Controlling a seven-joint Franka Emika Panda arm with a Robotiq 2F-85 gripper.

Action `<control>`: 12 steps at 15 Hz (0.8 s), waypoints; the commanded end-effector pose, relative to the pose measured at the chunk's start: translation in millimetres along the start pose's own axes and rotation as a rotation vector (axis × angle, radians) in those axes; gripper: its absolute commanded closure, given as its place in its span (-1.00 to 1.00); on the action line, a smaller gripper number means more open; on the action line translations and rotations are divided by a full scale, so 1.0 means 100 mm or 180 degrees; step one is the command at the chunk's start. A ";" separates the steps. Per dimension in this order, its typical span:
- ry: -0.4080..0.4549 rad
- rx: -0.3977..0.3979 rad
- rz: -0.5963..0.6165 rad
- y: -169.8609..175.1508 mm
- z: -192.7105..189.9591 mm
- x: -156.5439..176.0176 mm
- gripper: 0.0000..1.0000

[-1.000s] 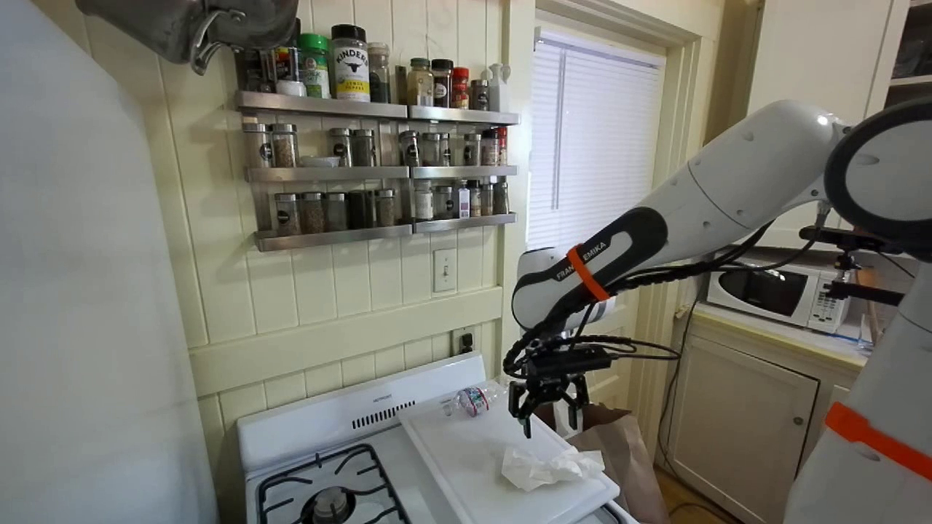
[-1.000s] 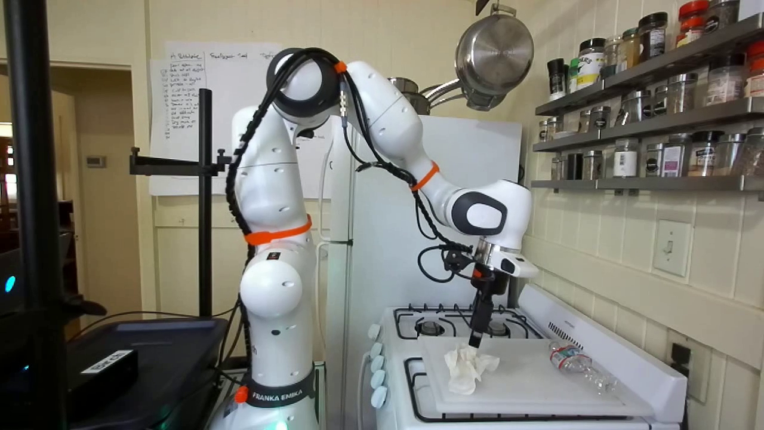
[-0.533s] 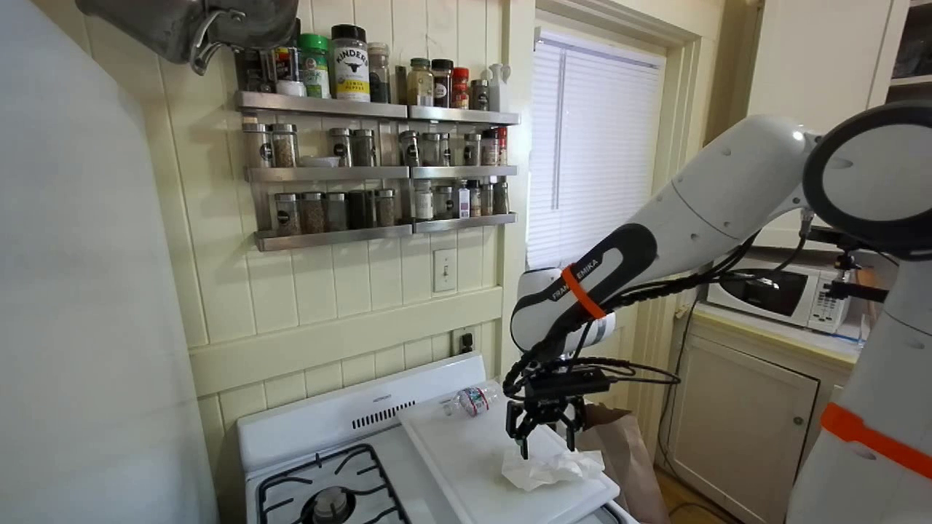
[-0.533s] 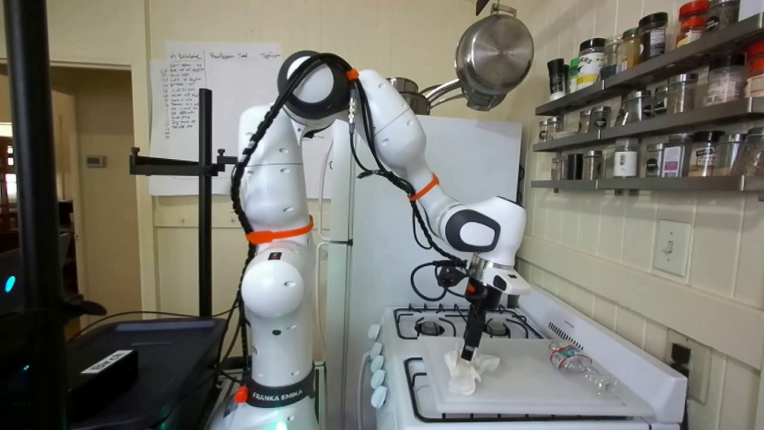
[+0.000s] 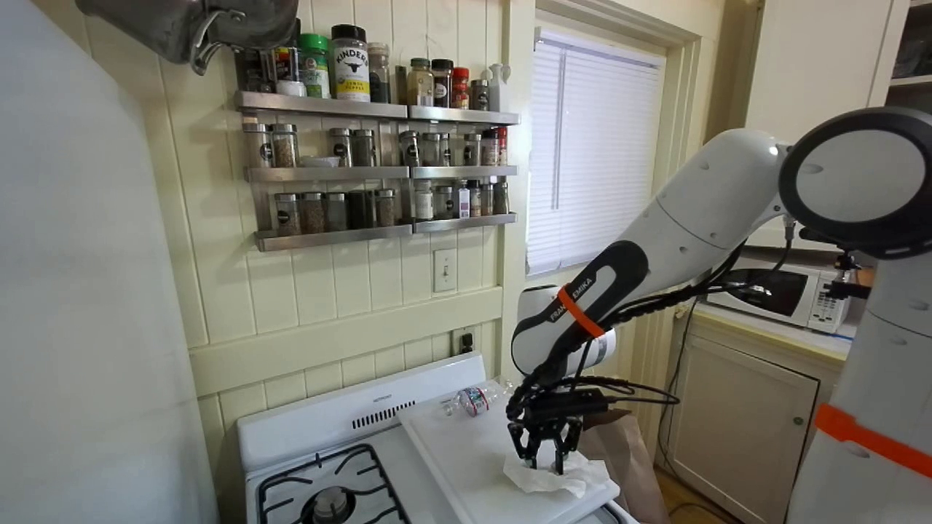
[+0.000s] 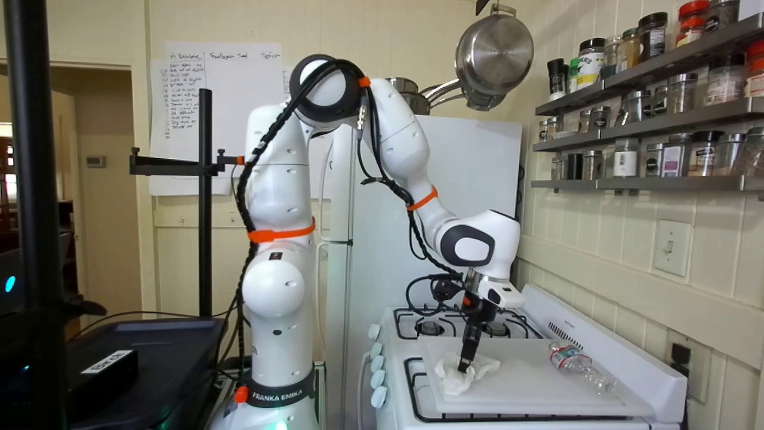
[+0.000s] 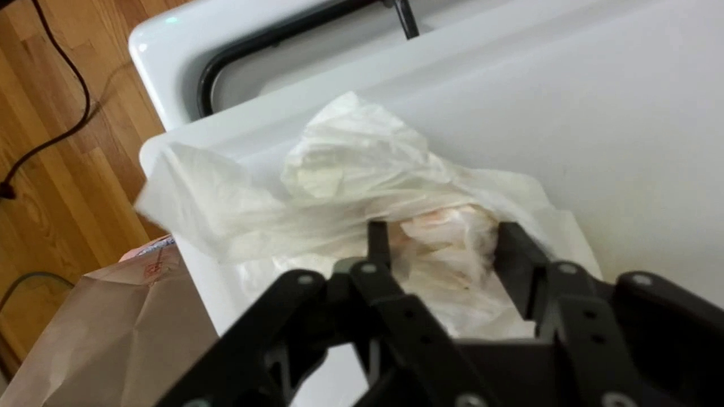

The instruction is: Move the napkin on the chopping board to the brown bag on the right

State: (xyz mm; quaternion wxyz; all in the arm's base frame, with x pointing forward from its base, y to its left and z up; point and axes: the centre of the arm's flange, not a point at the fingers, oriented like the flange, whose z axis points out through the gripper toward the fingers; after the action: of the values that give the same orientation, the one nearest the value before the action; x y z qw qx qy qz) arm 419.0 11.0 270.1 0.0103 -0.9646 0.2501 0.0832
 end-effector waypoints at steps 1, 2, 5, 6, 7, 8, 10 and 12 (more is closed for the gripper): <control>0.0046 0.0000 0.0064 -0.02 0.08 -0.04 0.61; 0.0057 -0.0001 0.0068 -0.02 0.07 -0.04 0.74; 0.0144 0.0020 0.0091 0.01 -0.04 -0.02 1.00; 0.0195 0.0045 0.0111 0.02 -0.11 0.00 1.00; 0.0236 0.0071 0.0136 0.04 -0.17 0.02 1.00; 0.0322 0.0108 0.0170 0.07 -0.26 0.05 0.99; 0.0538 0.0178 0.0269 0.12 -0.41 0.16 0.99; 0.0767 0.0264 0.0420 0.17 -0.58 0.32 0.99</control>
State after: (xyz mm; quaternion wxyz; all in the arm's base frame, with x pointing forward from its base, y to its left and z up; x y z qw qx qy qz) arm 437.1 -7.5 303.5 0.0188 -0.9583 0.2849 0.0066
